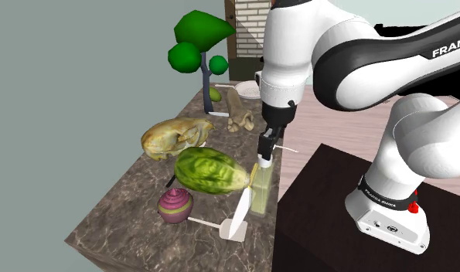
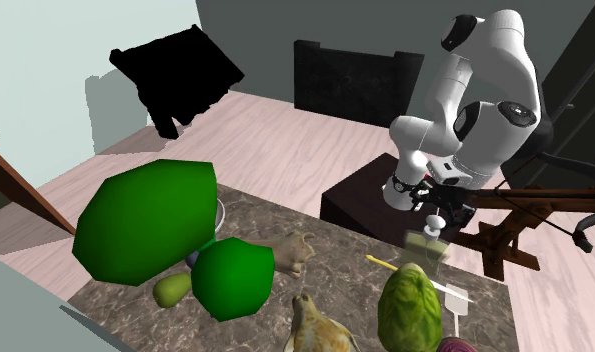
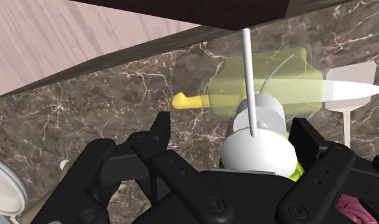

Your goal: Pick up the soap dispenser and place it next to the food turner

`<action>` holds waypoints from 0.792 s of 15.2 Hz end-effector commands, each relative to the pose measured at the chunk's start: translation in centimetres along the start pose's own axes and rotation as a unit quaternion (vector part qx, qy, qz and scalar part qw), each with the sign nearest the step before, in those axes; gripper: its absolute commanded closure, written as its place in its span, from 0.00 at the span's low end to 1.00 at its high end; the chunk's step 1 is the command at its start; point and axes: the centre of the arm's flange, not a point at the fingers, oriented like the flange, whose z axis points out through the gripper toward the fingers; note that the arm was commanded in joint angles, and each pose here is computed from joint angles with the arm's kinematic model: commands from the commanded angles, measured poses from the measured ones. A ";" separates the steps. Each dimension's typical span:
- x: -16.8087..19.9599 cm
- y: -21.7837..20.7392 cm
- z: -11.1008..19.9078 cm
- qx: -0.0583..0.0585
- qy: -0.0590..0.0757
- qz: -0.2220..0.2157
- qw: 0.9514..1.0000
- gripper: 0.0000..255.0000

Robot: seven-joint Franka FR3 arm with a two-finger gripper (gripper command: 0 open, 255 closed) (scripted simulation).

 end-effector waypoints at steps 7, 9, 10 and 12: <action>0.0 0.0 -5.0 0.000 0.000 0.000 1.000 0.00; 0.0 0.0 -5.0 0.000 0.000 0.000 1.000 0.00; 0.0 0.0 -5.0 0.000 0.000 0.000 1.000 0.00; 0.0 0.0 -5.0 0.000 0.000 0.000 1.000 0.00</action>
